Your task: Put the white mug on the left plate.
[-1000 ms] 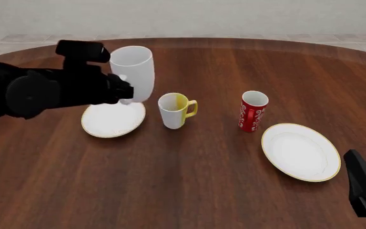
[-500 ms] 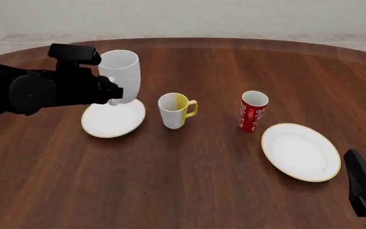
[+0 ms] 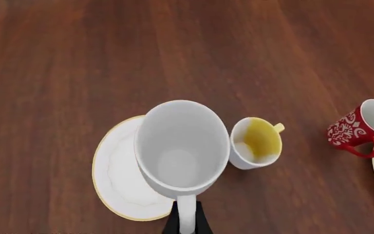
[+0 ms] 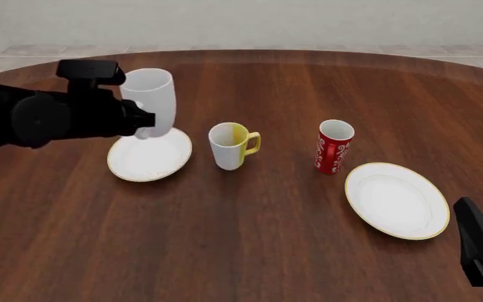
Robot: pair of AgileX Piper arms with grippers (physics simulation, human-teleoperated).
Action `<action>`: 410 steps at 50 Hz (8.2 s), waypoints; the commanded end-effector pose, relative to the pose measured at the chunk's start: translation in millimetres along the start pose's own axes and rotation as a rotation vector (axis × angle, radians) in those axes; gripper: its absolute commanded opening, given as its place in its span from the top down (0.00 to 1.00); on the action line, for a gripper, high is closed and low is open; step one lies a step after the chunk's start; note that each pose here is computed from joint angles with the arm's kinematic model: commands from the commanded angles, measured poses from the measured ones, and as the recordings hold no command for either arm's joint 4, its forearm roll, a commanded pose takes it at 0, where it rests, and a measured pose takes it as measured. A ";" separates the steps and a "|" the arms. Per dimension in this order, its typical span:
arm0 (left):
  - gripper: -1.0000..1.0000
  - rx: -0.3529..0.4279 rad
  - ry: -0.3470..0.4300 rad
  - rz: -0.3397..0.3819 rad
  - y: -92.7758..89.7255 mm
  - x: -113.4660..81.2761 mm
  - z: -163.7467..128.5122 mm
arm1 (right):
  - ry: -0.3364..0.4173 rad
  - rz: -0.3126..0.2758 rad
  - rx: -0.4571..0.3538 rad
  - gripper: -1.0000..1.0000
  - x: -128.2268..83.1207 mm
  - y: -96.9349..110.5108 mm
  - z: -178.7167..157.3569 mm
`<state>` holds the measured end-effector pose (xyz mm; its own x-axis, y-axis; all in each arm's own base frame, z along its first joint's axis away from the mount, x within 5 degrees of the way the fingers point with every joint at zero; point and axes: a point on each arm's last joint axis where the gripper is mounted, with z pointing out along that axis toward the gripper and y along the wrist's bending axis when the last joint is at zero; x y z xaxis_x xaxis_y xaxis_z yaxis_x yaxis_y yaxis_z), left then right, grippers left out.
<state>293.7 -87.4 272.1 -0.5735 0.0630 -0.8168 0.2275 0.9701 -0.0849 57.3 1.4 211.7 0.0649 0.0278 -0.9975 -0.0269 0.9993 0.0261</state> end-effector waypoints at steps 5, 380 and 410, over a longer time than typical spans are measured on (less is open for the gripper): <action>1.00 -0.037 -0.007 -0.018 13.8 -3.0 3.8 | 0.002 -0.006 0.000 0.00 0.2 0.0 0.1; 0.00 -0.103 0.136 -0.032 46.6 55.0 90.5 | -0.005 0.001 0.016 0.00 -0.1 -0.9 -1.0; 0.00 -0.102 0.143 -0.037 46.3 60.3 91.2 | -0.005 -0.001 0.016 0.00 -0.1 -0.9 -1.0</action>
<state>343.0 -59.8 173.7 -0.6721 0.0636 -0.7377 0.1368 0.9898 -0.0393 56.3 0.5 211.7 0.0695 0.0276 -0.9972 -0.0110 0.9996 0.0269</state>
